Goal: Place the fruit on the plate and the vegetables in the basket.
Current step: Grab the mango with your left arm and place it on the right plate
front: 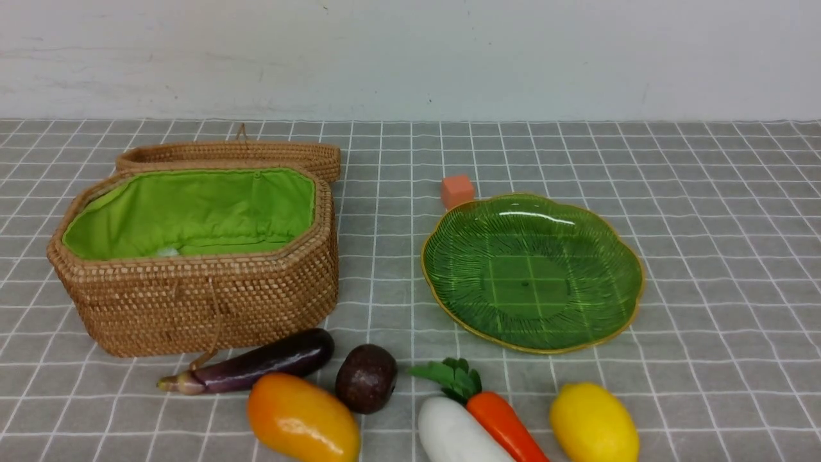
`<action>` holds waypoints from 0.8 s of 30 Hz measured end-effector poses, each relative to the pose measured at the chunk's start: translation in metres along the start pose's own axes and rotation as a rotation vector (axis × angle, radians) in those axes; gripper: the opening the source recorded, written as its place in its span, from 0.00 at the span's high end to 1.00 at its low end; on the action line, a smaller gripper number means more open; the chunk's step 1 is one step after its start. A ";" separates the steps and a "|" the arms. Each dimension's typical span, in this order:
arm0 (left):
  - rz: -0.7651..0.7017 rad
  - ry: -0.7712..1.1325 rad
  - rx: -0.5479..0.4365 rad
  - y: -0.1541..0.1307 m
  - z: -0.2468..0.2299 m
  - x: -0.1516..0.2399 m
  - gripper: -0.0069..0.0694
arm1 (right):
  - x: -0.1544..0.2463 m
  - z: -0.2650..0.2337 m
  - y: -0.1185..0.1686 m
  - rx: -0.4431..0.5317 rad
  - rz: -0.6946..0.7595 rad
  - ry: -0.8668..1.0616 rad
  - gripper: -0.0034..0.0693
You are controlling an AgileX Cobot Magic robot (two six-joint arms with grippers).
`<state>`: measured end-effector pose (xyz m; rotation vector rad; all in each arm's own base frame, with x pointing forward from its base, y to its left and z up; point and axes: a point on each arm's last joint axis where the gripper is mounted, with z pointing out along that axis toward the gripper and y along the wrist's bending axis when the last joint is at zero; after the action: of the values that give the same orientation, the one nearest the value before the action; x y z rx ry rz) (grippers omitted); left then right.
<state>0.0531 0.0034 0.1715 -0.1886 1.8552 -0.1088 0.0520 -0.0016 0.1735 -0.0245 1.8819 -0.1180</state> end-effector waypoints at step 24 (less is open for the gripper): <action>-0.223 -0.352 0.129 -0.041 -0.079 -0.220 0.60 | 0.000 0.000 0.000 0.000 0.000 0.000 0.62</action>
<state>0.0416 0.0022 0.4083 -0.3049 1.4675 -0.3283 0.0520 -0.0016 0.1735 -0.0245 1.8819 -0.1180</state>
